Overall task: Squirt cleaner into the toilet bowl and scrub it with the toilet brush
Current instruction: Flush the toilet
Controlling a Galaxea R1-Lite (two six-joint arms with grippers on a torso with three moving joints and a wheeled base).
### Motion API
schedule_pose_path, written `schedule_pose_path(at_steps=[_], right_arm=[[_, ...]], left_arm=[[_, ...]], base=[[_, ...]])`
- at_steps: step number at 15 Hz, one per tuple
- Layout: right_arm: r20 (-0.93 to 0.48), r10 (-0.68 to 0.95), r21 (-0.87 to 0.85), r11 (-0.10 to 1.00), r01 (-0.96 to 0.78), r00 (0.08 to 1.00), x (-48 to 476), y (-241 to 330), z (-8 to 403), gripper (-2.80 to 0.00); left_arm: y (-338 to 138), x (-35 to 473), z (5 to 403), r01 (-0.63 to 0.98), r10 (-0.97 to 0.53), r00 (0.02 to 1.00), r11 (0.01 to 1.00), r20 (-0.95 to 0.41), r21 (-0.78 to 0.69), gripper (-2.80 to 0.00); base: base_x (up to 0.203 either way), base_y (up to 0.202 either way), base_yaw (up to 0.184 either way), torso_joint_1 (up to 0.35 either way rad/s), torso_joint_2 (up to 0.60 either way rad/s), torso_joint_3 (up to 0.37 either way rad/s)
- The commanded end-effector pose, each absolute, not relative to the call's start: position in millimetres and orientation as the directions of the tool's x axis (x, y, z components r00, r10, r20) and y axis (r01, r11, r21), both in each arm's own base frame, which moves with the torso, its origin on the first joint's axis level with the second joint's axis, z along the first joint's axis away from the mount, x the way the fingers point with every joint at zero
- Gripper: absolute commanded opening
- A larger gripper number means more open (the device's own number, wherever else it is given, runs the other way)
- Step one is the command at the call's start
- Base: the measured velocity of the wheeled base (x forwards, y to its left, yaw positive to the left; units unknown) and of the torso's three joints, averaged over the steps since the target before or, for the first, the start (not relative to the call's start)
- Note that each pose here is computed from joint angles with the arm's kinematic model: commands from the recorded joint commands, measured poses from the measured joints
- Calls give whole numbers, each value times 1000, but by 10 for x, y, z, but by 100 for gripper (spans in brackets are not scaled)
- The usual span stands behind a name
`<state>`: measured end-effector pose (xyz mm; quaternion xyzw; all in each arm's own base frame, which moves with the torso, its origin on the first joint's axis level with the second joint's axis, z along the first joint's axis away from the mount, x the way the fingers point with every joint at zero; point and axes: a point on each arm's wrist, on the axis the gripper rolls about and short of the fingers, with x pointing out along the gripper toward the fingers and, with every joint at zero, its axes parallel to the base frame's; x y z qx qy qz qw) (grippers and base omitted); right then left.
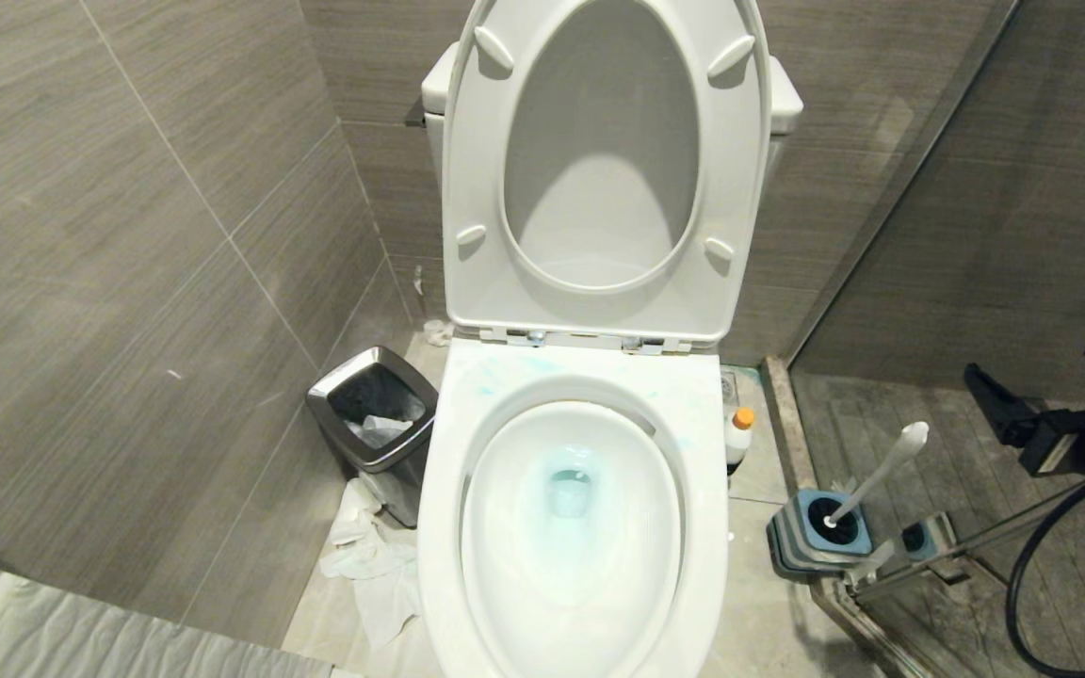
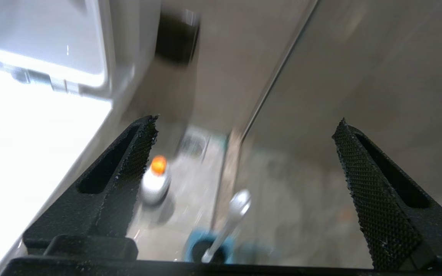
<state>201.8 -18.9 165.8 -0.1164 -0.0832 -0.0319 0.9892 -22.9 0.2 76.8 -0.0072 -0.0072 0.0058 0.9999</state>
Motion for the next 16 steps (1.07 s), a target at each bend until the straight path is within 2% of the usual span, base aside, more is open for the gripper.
schedule_pose_path(at_steps=[1,7,11,16], right_arm=[[318,-26,-255,961,111,948,1716,-142,1952,0],[436,19,-337,931,144,900,950,-36,2270,0],[405,21,-347,928,133,914,409,-6,2208,0],[521,17,-332,925,185,854,-4,13,2181,0]], left_arm=[[2,-222,748,-12,12,1000,1000,6,-15,-280],[2,-222,748,-11,11,1000,1000,6,-15,-280],[2,-222,748,-12,12,1000,1000,6,-15,-280],[2,-222,748,-12,12,1000,1000,6,-15,-280]], base=[[0,0,0,0,0,0],[0,0,0,0,0,0],[0,0,0,0,0,0],[0,0,0,0,0,0]])
